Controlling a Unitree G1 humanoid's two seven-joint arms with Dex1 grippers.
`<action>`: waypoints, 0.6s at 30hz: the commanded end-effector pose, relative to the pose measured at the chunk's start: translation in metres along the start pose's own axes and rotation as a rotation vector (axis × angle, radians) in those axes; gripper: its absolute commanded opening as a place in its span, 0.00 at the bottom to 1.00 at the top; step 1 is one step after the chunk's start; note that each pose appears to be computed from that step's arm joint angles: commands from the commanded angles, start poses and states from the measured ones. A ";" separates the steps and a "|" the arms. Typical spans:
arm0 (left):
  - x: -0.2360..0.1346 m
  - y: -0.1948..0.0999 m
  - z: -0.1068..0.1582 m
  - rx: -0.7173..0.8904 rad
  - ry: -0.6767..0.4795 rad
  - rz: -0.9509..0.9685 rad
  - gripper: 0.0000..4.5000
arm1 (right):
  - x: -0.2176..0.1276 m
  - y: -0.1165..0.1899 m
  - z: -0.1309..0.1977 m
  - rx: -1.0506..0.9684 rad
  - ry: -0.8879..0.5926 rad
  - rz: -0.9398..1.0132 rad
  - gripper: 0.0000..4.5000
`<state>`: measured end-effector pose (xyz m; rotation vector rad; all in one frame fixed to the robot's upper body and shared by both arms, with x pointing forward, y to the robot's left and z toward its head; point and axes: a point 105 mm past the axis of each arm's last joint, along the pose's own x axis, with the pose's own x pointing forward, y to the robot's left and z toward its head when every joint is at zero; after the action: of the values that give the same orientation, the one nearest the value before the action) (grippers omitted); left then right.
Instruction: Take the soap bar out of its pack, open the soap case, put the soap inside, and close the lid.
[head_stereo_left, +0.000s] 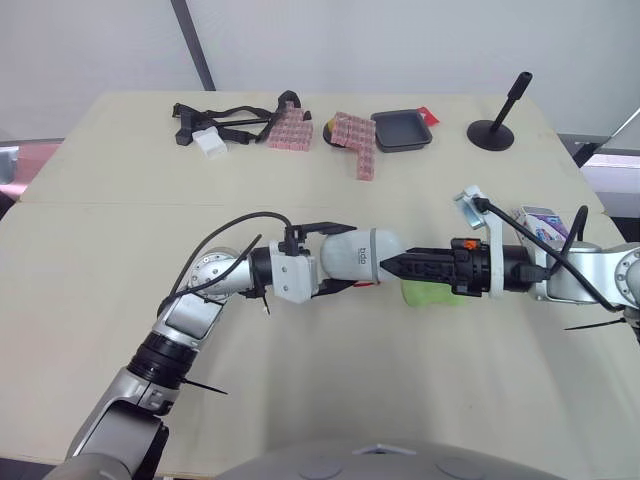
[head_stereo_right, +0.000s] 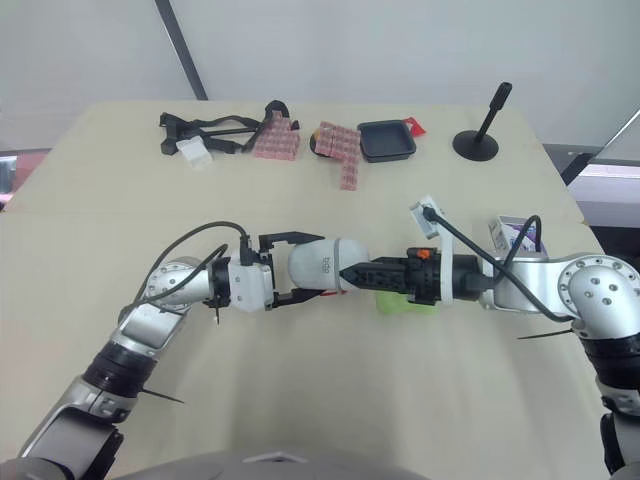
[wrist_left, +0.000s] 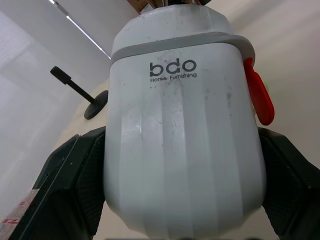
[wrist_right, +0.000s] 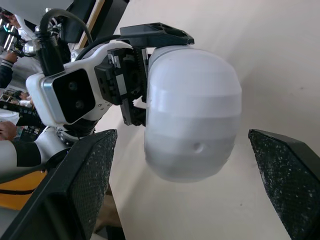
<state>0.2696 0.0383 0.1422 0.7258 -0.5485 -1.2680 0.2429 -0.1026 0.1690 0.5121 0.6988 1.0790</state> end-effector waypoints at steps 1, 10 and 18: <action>0.002 0.006 0.012 0.031 -0.036 0.020 0.77 | 0.000 0.009 0.010 -0.003 -0.038 0.036 1.00; 0.005 0.009 0.012 0.017 -0.042 0.024 0.77 | 0.003 0.004 0.014 0.008 -0.055 0.025 0.44; 0.006 0.011 0.016 -0.015 -0.056 0.048 0.77 | 0.001 0.006 0.006 0.008 -0.040 0.070 0.44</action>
<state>0.2730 0.0377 0.1443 0.7022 -0.5258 -1.2498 0.2513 -0.1026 0.1714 0.5793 0.6760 1.0722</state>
